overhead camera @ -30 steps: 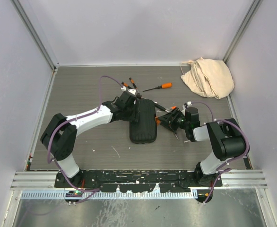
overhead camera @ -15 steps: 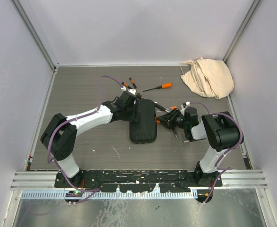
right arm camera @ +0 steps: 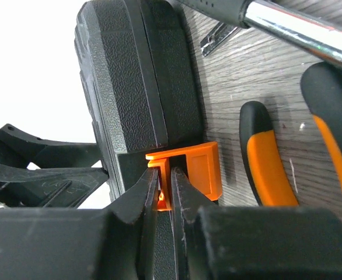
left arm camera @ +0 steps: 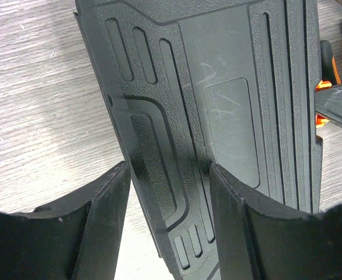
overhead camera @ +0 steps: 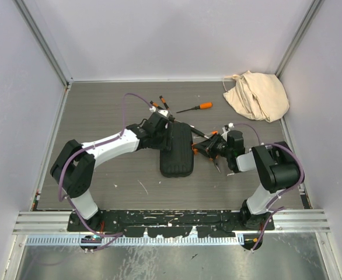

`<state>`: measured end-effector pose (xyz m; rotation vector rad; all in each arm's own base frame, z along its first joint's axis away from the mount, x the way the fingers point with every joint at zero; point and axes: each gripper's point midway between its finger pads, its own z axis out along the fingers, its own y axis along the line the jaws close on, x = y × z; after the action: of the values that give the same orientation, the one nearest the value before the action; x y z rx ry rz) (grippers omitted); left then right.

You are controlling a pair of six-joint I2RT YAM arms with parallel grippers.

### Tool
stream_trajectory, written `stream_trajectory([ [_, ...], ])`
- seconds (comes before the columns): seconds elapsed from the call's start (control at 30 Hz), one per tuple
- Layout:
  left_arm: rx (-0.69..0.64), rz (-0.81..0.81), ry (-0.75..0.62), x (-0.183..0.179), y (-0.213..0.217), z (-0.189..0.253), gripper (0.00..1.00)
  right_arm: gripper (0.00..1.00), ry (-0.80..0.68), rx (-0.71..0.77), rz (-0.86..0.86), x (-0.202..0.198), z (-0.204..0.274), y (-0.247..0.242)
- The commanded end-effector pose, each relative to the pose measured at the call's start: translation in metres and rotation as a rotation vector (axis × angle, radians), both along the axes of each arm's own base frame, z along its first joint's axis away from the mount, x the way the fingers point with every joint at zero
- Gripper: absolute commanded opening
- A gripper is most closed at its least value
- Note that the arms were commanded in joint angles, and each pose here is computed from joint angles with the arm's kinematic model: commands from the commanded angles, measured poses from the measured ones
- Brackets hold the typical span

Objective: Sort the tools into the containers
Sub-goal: Open the storage box at the center of the board.

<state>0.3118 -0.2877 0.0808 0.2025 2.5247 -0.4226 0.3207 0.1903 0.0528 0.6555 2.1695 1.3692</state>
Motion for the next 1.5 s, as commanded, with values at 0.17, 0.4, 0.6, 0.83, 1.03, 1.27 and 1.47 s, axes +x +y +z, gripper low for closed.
stream_trajectory([
  [0.17, 0.093, 0.027, -0.025, -0.005, 0.035, 0.043, 0.68, 0.00, -0.127, -0.273, -0.009, 0.016, 0.035, -0.020],
  [0.4, 0.039, 0.107, -0.144, -0.002, 0.069, 0.102, 0.75, 0.00, -0.173, -0.397, -0.001, 0.022, 0.065, -0.022],
  [0.6, 0.079, 0.192, -0.232, -0.018, 0.121, 0.129, 0.79, 0.01, -0.242, -0.619, 0.025, 0.027, 0.100, -0.005],
  [0.83, 0.087, 0.326, -0.310, -0.045, 0.172, 0.152, 0.82, 0.01, -0.348, -0.844, 0.070, 0.023, 0.143, 0.039],
  [1.03, 0.115, 0.467, -0.396, -0.069, 0.217, 0.173, 0.87, 0.03, -0.424, -1.009, 0.115, 0.013, 0.164, 0.089],
  [1.27, 0.112, 0.509, -0.439, -0.088, 0.238, 0.182, 0.92, 0.20, -0.523, -1.084, 0.224, -0.004, 0.172, 0.156],
  [1.47, 0.117, 0.513, -0.416, -0.094, 0.240, 0.172, 0.92, 0.43, -0.589, -1.037, 0.318, -0.026, 0.178, 0.199],
])
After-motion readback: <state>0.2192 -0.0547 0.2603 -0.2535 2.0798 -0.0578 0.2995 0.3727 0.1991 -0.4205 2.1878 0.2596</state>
